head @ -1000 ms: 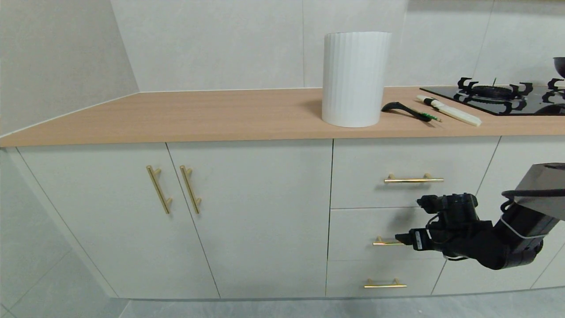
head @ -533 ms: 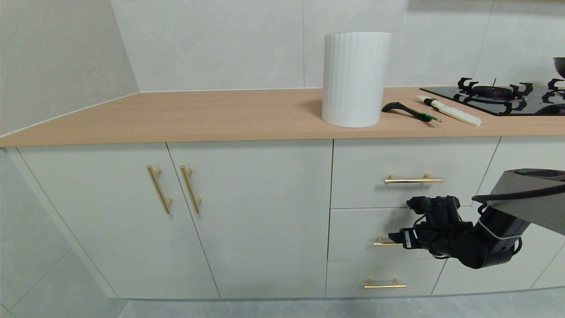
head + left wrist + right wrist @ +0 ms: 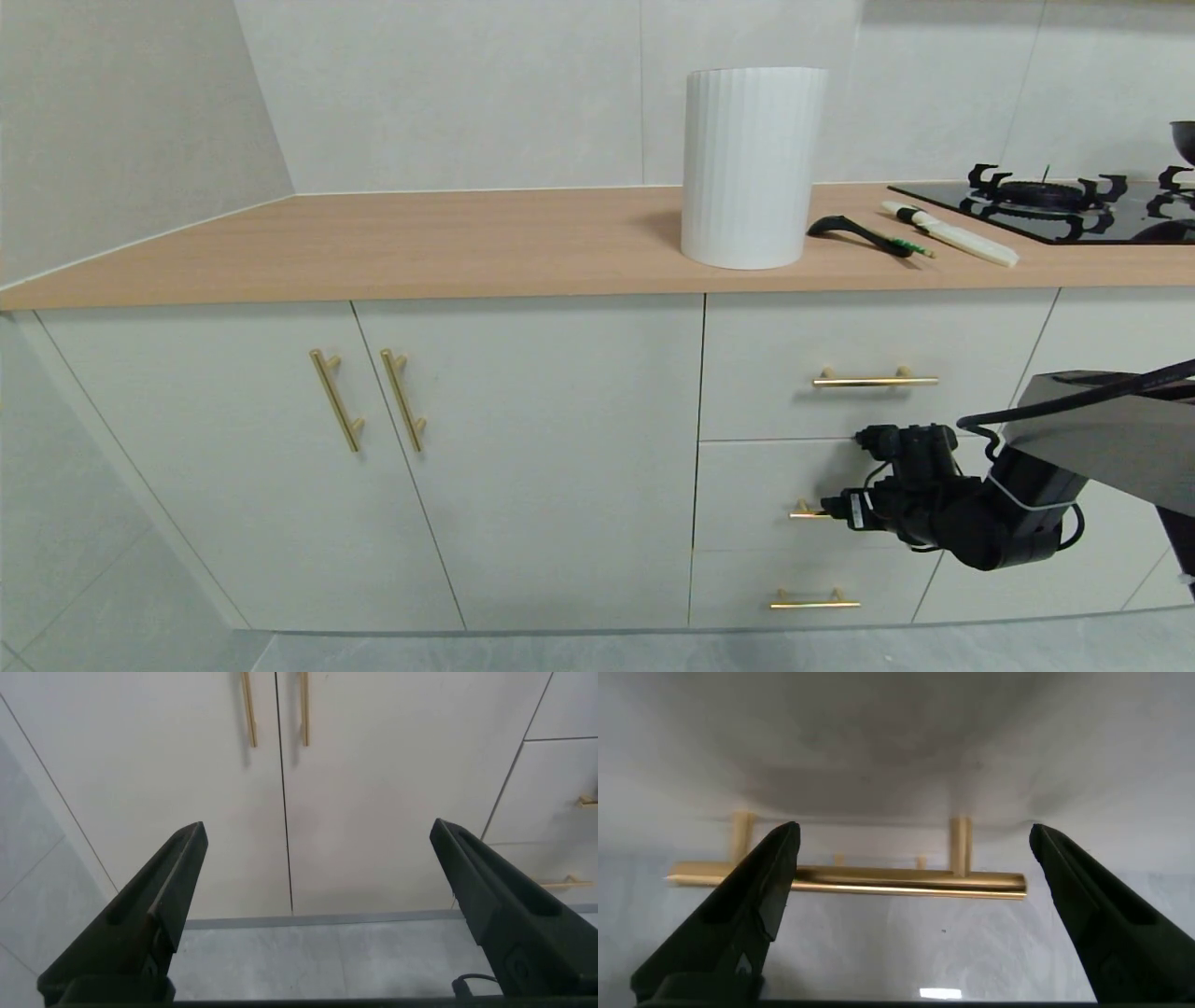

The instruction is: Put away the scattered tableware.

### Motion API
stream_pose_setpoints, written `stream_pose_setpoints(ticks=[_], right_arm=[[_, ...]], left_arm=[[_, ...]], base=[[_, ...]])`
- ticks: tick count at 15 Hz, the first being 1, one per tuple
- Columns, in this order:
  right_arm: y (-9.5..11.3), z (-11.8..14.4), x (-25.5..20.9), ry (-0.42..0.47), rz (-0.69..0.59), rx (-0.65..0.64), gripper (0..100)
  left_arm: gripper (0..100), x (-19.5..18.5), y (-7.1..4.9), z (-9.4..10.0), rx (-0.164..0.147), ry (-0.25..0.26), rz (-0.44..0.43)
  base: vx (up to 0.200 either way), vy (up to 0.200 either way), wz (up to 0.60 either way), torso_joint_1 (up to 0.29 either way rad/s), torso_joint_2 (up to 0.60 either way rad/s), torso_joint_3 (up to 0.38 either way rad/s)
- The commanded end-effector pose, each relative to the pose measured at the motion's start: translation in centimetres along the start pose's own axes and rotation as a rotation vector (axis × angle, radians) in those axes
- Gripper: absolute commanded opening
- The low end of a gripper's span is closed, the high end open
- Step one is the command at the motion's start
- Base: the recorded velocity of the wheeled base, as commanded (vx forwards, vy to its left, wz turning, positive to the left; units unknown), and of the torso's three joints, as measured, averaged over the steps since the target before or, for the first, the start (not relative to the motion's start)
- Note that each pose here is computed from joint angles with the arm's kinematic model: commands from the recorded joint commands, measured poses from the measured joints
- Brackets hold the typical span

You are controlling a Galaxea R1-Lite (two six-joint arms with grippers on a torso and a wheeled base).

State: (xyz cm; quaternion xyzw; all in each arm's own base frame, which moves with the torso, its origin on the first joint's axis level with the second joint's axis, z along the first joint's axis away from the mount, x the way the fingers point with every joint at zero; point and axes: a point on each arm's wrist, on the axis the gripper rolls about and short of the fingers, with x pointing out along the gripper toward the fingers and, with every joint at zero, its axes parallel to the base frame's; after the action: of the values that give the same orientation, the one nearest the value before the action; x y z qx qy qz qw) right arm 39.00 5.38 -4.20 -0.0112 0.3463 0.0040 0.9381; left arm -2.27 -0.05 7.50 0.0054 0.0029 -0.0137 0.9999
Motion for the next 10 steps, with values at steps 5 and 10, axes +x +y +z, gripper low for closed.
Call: stream_pose_setpoints(ticks=[5, 10], right_arm=[[-0.02, -0.81, 0.52, 0.028, -0.004, -0.008, 100], [0.02, -0.81, 0.34, 0.031, -0.003, -0.009, 100]], left_arm=[[100, 0.0, 0.0, 0.0, 0.0, 0.0, 0.0], [100, 0.0, 0.0, 0.0, 0.0, 0.0, 0.0]], base=[[0.0, 0.0, 0.0, 0.0, 0.0, 0.0], [0.0, 0.0, 0.0, 0.0, 0.0, 0.0]])
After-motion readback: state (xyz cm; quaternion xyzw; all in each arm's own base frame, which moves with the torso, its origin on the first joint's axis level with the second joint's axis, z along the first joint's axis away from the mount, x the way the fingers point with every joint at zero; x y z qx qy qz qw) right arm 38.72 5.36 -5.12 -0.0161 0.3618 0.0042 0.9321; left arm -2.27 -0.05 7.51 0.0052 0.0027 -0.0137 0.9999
